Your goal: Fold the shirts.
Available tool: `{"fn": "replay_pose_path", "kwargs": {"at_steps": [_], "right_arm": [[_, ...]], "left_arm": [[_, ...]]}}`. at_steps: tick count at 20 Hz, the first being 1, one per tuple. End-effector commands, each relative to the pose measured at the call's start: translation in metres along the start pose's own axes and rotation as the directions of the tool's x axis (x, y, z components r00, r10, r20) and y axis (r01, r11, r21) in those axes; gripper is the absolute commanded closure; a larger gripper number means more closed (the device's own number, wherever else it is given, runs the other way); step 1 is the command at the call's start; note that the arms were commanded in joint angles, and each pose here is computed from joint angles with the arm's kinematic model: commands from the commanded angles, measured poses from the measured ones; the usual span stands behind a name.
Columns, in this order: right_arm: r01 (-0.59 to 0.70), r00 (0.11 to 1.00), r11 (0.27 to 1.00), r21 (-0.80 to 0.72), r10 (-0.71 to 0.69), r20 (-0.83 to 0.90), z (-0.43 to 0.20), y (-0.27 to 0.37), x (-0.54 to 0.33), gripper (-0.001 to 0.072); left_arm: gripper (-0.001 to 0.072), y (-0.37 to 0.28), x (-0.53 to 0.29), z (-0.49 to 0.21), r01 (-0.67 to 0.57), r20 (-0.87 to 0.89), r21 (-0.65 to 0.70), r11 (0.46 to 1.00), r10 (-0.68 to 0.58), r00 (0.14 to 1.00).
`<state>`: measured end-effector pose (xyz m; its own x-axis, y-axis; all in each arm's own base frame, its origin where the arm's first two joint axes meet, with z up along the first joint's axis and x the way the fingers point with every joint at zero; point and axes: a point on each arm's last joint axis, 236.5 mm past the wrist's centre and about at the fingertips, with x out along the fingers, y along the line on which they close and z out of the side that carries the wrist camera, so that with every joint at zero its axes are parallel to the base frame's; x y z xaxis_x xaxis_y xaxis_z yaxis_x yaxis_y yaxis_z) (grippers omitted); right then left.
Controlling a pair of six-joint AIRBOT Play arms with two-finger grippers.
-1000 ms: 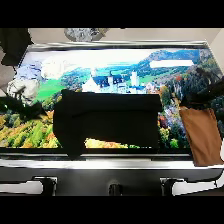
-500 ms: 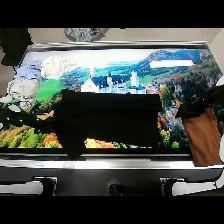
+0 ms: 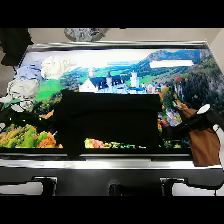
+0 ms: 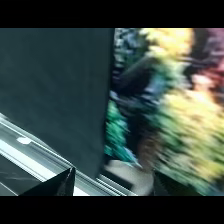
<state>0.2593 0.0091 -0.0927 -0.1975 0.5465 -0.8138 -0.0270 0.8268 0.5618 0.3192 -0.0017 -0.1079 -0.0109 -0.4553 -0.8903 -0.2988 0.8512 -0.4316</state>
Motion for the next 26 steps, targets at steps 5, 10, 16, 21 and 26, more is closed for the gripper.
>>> {"fn": "replay_pose_path", "kwargs": {"at_steps": [5, 10, 16, 21, 26], "right_arm": [[-0.079, 0.997, 0.997, 0.003, 0.079, 0.01, -0.004, 0.034, 0.051, 0.0129], [-0.041, 0.999, 0.999, -0.008, 0.041, -0.012, 0.002, 0.051, 0.063, 0.0678], [0.342, 0.887, 0.866, -0.365, -0.169, 0.43, 0.078, 0.096, -0.11, 0.0678], [0.923, -0.001, 0.373, 0.096, -0.247, 0.969, 0.018, 0.231, -0.45, 0.0678], [0.876, -0.367, 0.315, 0.366, -0.06, 0.928, -0.127, 0.32, -0.524, 0.0678]], "left_arm": [[0.0673, -0.005, -0.005, -0.005, 0.004, -0.011, 0.012, 1.0, -0.004, 1.0], [0.0674, -0.011, -0.018, -0.006, 0.002, 0.005, 0.034, 0.999, -0.002, 1.0], [0.0677, -0.103, -0.205, 0.052, -0.082, 0.462, 0.278, 0.957, -0.059, 0.885], [0.0676, -0.253, -0.525, -0.058, -0.371, 0.923, 0.384, 0.846, -0.364, 0.124], [0.0676, -0.291, -0.595, -0.217, -0.418, 0.848, 0.391, 0.82, -0.497, -0.183]]}}
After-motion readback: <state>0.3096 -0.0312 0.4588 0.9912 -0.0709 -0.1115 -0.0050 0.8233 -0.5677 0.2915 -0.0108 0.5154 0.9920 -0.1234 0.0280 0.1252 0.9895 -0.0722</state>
